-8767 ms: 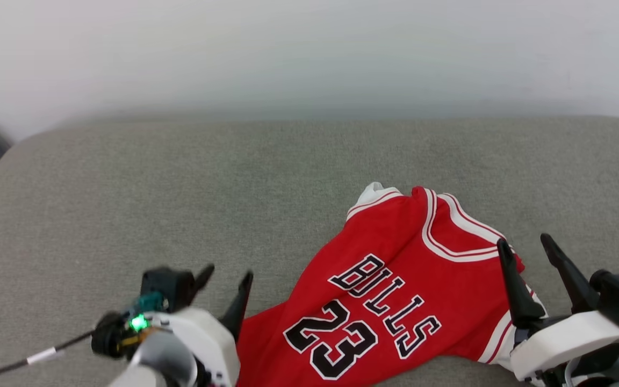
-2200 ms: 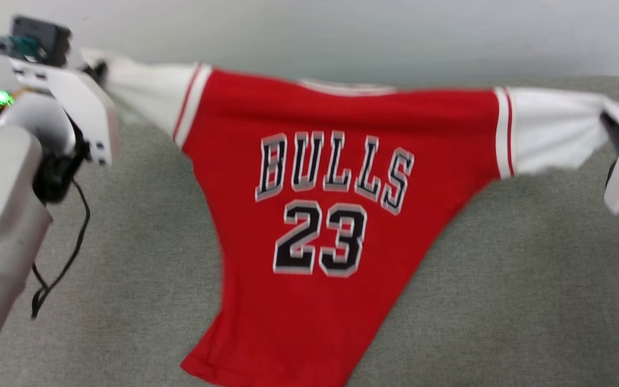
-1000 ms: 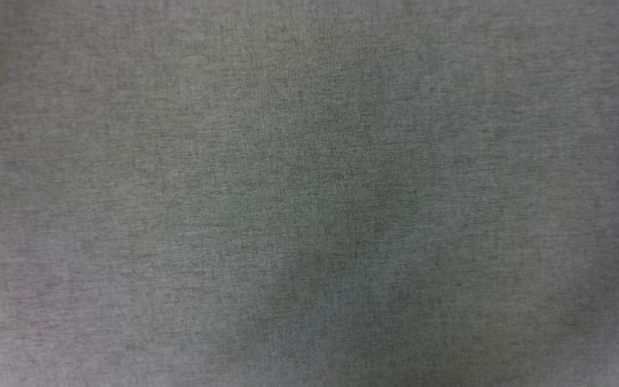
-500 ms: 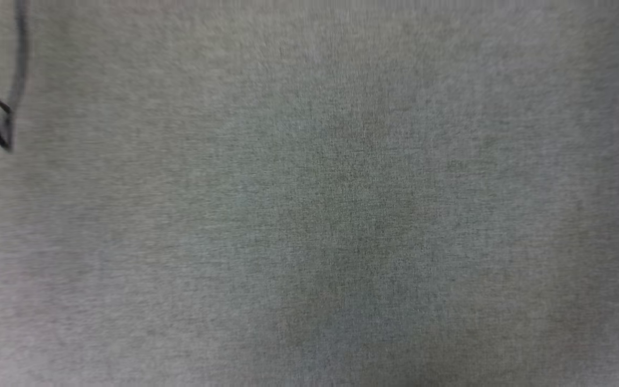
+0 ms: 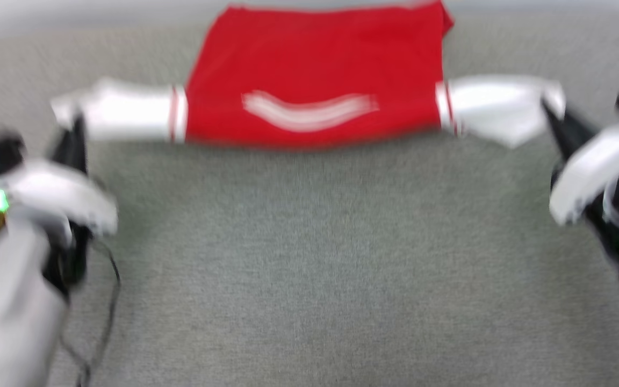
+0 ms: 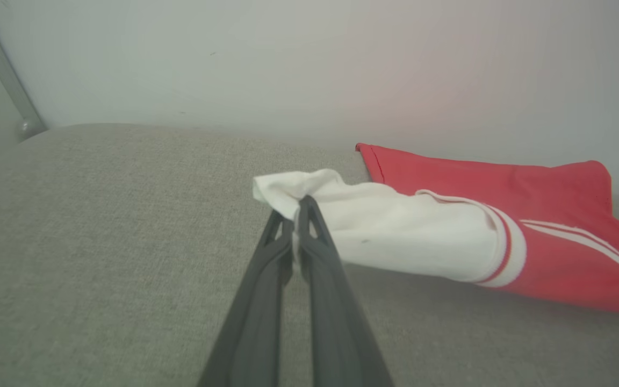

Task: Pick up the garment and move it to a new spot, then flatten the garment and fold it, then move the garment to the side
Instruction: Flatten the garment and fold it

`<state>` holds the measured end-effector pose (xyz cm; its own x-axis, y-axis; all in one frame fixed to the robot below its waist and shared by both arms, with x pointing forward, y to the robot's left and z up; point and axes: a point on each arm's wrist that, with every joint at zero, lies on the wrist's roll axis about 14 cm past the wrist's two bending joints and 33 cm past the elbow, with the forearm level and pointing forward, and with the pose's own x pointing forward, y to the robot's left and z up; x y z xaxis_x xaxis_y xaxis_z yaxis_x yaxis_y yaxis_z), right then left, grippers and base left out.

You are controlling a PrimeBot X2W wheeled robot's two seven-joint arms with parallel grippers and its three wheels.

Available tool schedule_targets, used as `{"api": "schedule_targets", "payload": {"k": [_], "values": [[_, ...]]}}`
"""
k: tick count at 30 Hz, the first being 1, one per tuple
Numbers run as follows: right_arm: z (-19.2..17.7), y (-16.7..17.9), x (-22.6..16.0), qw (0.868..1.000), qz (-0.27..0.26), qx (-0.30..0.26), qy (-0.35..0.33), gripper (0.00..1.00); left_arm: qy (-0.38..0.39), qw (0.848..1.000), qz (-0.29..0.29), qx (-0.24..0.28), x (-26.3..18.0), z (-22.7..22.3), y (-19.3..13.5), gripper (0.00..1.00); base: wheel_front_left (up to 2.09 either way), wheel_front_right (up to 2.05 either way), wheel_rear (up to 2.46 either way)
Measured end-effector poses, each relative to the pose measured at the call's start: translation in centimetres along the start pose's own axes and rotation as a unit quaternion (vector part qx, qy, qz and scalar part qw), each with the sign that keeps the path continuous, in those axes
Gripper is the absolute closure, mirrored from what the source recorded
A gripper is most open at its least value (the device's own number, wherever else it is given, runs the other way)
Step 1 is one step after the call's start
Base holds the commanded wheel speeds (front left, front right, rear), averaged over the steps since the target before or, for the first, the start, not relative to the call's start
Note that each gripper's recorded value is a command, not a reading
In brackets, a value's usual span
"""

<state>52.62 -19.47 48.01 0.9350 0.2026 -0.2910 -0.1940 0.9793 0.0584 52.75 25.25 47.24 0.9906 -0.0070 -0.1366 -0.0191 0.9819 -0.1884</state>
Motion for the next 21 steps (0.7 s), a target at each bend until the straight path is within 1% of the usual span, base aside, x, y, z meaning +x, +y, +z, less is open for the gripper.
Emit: {"api": "schedule_targets", "payload": {"k": [6,11,15,19,21], "values": [[-3.9,0.4,-6.4,0.998,-0.003,0.03,0.048,1.0,0.038,0.999,0.006,-0.001,-7.6,-3.3,0.0,1.0,0.0,0.0,0.0],[-7.6,1.4,-11.2,0.994,-0.002,0.057,0.094,1.0,0.073,0.997,0.028,-0.01,-13.2,-5.7,0.3,1.0,0.0,0.0,0.0],[-10.6,1.4,-14.9,0.987,-0.018,0.084,0.134,1.0,0.106,0.993,0.04,-0.015,-17.0,-7.2,0.1,1.0,0.0,0.0,0.0],[-14.0,2.0,-18.1,0.976,-0.03,0.11,0.183,1.0,0.13,0.989,0.06,-0.02,-19.8,-8.1,0.4,1.0,0.0,0.0,0.0],[-15.4,2.3,-19.6,0.971,-0.035,0.114,0.208,1.0,0.141,0.987,0.073,-0.02,-21.1,-8.4,0.9,1.0,0.0,0.0,0.0]]}}
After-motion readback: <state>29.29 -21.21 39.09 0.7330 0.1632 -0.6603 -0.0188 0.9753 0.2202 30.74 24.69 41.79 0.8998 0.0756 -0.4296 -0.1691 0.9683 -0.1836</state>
